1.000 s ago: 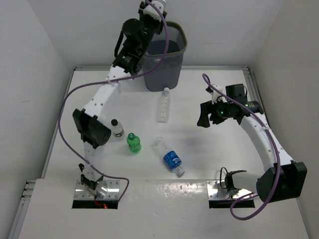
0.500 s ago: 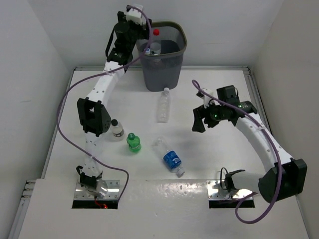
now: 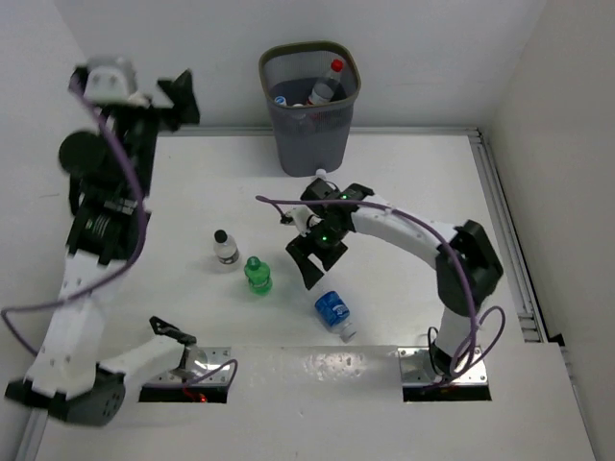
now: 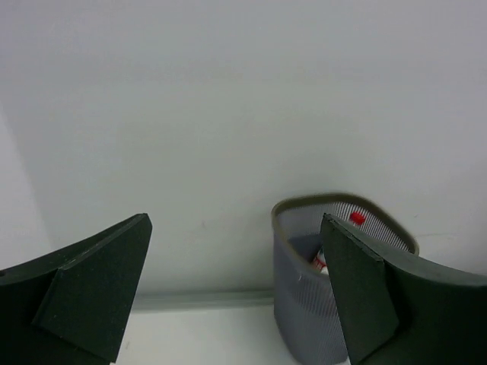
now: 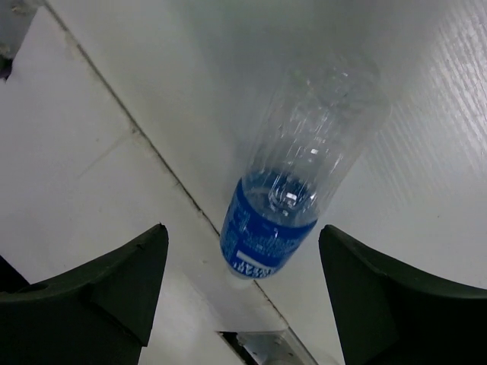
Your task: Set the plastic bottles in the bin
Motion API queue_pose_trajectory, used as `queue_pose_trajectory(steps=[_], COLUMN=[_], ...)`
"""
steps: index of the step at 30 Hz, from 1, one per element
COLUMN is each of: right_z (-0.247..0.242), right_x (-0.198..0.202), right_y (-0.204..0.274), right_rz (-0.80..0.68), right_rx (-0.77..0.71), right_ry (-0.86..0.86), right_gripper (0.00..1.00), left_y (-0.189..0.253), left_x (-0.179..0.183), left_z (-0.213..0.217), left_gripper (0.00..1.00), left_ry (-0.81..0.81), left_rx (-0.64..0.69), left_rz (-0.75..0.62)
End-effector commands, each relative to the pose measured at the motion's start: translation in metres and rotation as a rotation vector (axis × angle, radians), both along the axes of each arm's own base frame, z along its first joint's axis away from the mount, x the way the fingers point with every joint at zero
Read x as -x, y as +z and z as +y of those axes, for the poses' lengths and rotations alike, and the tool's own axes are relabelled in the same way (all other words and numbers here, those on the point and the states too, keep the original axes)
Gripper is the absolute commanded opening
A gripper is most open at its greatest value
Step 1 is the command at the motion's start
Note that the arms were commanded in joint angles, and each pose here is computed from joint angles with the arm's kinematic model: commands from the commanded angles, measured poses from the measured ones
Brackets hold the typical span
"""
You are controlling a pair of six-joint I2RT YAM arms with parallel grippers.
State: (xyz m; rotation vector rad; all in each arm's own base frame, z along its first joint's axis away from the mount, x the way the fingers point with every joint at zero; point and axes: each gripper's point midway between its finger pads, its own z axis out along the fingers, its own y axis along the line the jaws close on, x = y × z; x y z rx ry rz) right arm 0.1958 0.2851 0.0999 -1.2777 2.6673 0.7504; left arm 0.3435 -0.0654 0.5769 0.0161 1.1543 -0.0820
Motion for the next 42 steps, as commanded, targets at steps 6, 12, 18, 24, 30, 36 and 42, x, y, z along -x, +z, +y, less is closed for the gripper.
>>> queue_pose_trajectory(steps=[6,12,18,24,30,36,42], right_z=[0.019,0.023,0.016,0.005,-0.004,0.027,0.050], right_x=[0.000,-0.011,-0.028,-0.032,-0.039,-0.071,-0.173], right_y=[-0.045,-0.070,-0.096,-0.106,-0.089,0.029,0.284], right_rz=[0.086,0.067,0.031,0.014,-0.004,-0.124,-0.641], right_rx=[0.183,0.244,0.341,0.414,0.403,0.108,-0.578], right_ry=[-0.083,-0.108,-0.097,-0.055,-0.047,-0.037,-0.273], right_gripper=[0.82,0.82,0.82,0.77,0.33,0.00,0.00], left_y=[-0.111,-0.107,-0.111,-0.116,-0.116,-0.110,-0.091], left_x=[0.048,0.055,0.053,0.054,0.053,0.048,0.047], left_z=[0.056,0.061,0.058,0.061,0.058,0.046,0.015], left_gripper=[1.00,1.00,1.00,1.00,1.00,1.00,1.00], left_ry=[0.156,0.173,0.157,0.166,0.147,0.084,-0.081], left_rx=[-0.016,-0.039,-0.026,-0.027,-0.032,-0.002,-0.040], left_rz=[0.269,0.286,0.294,0.303,0.302,0.269,0.199])
